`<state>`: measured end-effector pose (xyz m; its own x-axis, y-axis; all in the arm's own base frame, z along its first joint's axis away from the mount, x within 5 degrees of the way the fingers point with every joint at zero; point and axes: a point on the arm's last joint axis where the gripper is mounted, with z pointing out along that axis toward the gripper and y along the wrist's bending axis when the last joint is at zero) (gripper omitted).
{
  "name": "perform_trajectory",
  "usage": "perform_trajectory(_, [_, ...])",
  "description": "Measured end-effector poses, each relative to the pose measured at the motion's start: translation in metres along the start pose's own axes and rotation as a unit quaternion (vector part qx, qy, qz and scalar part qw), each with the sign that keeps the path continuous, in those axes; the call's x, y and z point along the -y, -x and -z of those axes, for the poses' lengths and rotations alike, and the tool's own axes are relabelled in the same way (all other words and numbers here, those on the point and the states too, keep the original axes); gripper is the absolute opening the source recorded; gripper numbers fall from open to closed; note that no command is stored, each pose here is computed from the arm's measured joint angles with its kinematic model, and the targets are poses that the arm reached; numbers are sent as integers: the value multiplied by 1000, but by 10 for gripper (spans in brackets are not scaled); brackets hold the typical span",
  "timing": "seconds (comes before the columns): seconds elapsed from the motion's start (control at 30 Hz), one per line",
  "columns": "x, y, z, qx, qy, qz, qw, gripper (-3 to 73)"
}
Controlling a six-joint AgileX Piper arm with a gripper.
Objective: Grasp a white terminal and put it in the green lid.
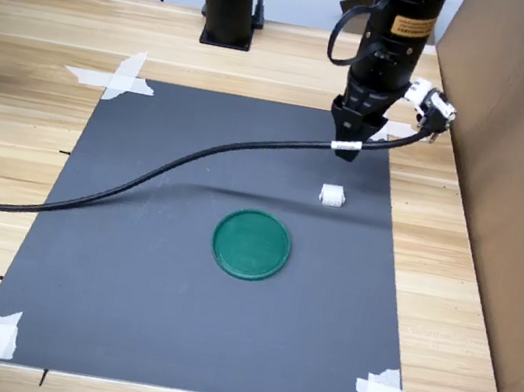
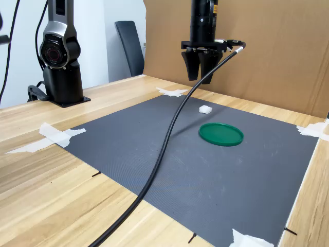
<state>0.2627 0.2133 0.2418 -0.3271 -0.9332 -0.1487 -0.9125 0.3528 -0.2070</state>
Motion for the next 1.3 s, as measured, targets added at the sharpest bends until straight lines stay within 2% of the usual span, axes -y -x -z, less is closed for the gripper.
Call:
perform_trajectory(0.17, [1, 3, 3, 4, 0, -2, 1000, 562])
perform_trajectory(0.3, [33, 8, 10, 24, 4, -44, 999, 562])
perform_trajectory(0.5, [52, -4, -6, 6, 13, -46, 999, 562])
perform_trajectory(0.63, [48, -7, -11, 1, 26, -36, 999, 562])
perform_trajectory(0.73, [31, -15, -25, -1, 31, -18, 999, 562])
perform_trajectory(1.07, [31, -14, -24, 10, 12, -24, 1000, 562])
perform_trajectory(1.3, [31, -12, -32, 8, 13, 9, 1000, 562])
